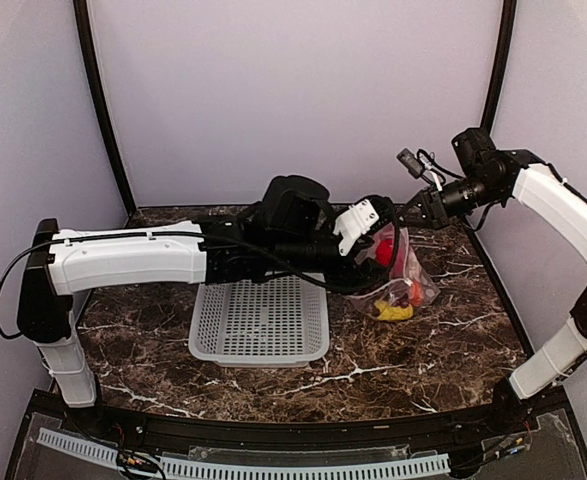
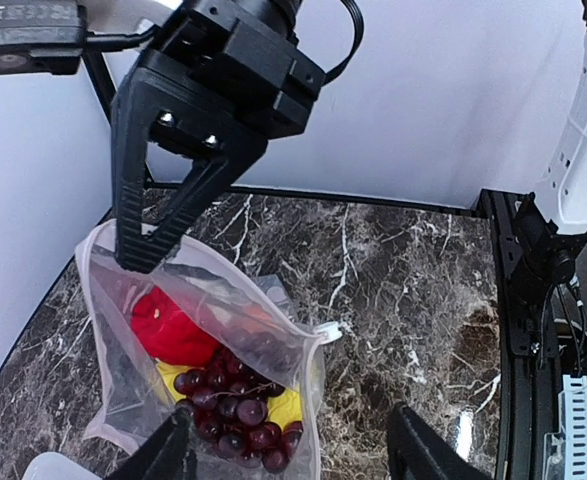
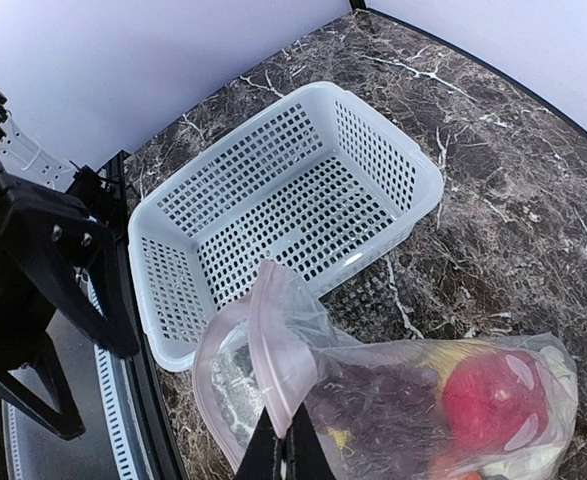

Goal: Place the food in the zip-top bag and seal the zipper
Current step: Pass from the right arm to the left

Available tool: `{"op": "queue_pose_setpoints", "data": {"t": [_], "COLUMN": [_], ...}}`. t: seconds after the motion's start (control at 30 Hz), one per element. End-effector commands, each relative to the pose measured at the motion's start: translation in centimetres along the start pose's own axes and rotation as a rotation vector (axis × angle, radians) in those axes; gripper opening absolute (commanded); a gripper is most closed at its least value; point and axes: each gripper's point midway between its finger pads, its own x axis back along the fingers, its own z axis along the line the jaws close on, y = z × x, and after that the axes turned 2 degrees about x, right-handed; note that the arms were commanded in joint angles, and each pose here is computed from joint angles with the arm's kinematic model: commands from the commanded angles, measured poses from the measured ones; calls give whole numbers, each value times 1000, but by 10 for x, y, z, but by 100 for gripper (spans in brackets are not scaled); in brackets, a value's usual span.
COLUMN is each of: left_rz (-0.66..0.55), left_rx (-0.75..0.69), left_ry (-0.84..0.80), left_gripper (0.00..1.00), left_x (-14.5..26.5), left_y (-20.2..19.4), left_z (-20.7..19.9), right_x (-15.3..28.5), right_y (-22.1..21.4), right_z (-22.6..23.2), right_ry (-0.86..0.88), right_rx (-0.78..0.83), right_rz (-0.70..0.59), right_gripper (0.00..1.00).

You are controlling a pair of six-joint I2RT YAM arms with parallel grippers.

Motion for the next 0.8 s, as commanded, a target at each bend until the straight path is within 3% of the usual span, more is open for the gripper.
{"op": "queue_pose_setpoints", "data": {"t": [0.0, 0.27, 0.77], "left_rz": [183, 271, 300], "left_rx": [-172, -193, -229], "left_ry": [-32, 98, 100], "left_gripper": [59, 50, 39], "left_x": [-13, -40, -82], "left_y": [-32, -47, -70], "left_z": [-20, -1, -1], "right_x": [5, 3, 3], "right_y": [2, -3, -4], "right_z": [16, 18, 20], "right_ry": [37, 35, 39], "right_rx": [36, 38, 35], "right_rz": [-16, -8, -9], "right_gripper": [0, 0, 0]}}
